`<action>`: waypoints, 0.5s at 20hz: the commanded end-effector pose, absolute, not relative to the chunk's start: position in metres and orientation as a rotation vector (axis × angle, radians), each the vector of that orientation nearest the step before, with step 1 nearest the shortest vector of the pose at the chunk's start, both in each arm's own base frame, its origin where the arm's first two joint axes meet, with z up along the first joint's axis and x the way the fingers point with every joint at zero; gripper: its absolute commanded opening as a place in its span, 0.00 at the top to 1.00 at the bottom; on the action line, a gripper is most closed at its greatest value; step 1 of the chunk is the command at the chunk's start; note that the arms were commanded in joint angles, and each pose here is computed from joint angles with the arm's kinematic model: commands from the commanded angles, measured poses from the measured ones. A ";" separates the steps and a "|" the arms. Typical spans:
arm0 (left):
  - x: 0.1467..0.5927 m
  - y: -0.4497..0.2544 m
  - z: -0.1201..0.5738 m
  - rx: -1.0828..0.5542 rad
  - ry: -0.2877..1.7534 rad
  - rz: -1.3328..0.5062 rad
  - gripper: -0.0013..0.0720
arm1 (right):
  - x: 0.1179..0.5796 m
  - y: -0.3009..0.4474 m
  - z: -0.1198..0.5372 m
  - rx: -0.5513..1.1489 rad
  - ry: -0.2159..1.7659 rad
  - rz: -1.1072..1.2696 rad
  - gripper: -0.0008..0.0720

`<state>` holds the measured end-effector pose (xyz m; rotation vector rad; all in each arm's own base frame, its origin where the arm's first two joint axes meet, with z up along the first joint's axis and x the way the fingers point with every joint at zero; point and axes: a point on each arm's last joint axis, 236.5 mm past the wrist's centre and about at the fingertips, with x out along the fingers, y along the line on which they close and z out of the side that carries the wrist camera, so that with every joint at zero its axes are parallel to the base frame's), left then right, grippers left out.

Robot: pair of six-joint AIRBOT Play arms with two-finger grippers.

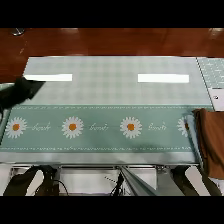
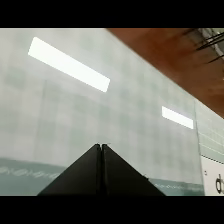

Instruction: Fold the shirts.

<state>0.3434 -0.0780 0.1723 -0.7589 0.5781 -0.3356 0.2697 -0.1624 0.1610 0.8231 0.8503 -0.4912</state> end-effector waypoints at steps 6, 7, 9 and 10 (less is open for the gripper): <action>0.384 -0.211 0.250 -0.336 0.638 -0.732 0.95 | 0.438 0.095 0.162 0.317 0.879 0.342 0.95; 0.383 -0.208 0.219 -0.259 0.718 -0.657 0.95 | 0.435 0.102 0.131 0.203 0.963 0.309 0.95; 0.381 -0.187 0.150 -0.118 0.866 -0.460 0.95 | 0.424 0.094 0.072 0.054 1.120 0.184 0.95; 0.379 -0.174 0.114 -0.077 0.928 -0.375 0.95 | 0.419 0.087 0.048 0.016 1.175 0.134 0.95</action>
